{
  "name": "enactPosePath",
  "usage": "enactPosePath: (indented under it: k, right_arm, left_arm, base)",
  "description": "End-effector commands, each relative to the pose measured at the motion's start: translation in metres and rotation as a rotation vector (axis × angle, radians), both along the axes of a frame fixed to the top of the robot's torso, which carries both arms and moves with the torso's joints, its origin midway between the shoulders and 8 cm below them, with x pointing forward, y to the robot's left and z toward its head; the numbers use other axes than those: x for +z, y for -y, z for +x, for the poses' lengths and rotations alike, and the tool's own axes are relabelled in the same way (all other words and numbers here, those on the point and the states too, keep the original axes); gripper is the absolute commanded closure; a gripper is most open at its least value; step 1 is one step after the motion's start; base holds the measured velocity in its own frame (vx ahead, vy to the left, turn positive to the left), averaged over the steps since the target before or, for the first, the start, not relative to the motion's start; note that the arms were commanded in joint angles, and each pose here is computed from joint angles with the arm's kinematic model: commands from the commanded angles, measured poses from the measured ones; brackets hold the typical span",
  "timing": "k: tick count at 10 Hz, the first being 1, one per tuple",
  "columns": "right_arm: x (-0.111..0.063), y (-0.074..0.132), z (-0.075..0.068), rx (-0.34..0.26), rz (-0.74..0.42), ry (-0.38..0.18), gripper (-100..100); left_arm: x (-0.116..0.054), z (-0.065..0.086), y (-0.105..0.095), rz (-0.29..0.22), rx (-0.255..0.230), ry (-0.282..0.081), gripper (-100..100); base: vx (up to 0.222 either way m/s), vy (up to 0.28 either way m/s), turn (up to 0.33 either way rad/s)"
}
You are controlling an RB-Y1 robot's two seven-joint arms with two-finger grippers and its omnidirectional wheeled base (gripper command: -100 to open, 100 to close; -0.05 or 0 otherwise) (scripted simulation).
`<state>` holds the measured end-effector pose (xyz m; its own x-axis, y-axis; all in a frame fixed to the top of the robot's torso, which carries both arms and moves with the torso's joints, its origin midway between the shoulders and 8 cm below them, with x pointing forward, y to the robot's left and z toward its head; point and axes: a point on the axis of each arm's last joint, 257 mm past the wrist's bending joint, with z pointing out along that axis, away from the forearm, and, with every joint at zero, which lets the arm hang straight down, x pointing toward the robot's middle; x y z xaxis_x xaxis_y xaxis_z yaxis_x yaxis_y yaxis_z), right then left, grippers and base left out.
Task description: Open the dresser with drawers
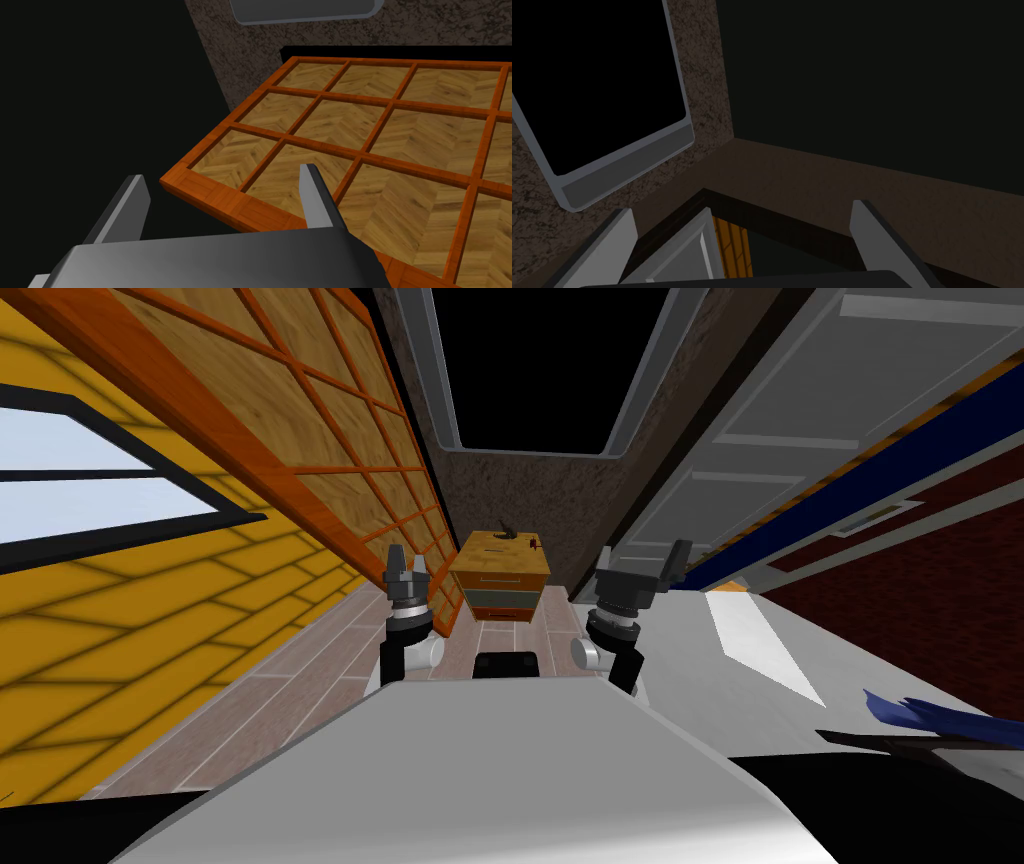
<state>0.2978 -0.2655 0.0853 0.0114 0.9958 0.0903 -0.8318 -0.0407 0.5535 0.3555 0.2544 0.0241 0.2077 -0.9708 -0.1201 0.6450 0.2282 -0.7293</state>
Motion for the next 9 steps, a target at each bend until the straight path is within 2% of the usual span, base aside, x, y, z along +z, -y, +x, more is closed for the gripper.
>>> enactPosePath:
  k: [1,9]
  right_arm:
    - [0.0,0.0,0.0,0.0,0.0,0.0,0]
    - [0.0001,0.0,-0.0001,0.0,0.0,0.0,0]
  left_arm:
    - [0.0,0.0,0.0,0.0,0.0,0.0,0]
    - [0.0002,-0.0001,0.0,0.0,0.0,0.0,0]
  base:
    - [0.0,0.0,0.0]
    - [0.0,0.0,0.0]
